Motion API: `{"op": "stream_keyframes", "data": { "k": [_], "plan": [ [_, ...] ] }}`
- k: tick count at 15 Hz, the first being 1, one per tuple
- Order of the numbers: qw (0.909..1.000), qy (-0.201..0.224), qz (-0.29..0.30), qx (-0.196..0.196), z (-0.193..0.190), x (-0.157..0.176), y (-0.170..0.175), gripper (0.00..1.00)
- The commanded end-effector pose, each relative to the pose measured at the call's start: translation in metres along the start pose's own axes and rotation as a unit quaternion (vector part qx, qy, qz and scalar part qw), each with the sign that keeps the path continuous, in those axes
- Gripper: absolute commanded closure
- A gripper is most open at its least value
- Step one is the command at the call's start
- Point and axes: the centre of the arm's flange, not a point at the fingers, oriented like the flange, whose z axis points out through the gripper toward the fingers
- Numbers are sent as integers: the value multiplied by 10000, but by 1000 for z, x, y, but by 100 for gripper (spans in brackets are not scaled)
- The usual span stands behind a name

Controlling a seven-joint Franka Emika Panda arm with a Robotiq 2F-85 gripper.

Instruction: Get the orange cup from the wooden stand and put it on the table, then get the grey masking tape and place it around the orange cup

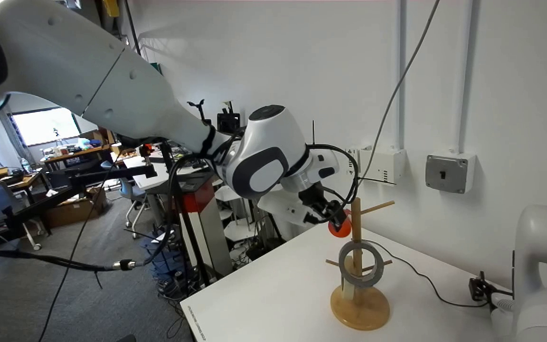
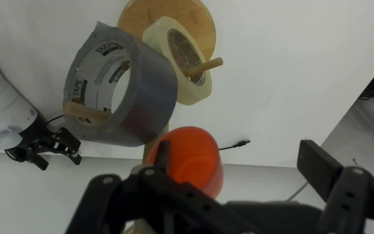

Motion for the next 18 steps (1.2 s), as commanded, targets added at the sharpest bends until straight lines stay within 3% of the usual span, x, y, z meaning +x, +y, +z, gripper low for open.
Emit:
{"op": "stream_keyframes", "data": {
  "k": [1, 3, 5, 9, 12, 14, 18],
  "plan": [
    [9998, 116, 38, 143, 10, 4, 15, 20],
    [9997, 118, 81, 191, 11, 3, 17, 37],
    [9996, 132, 69, 230, 11, 4, 17, 44],
    [9995, 180, 23, 241, 9, 9, 19, 15],
    [9995, 218, 28, 243, 9, 13, 22, 11],
    [9994, 227, 46, 252, 10, 14, 22, 37],
    [9993, 226, 87, 277, 12, 16, 23, 68]
  ]
}}
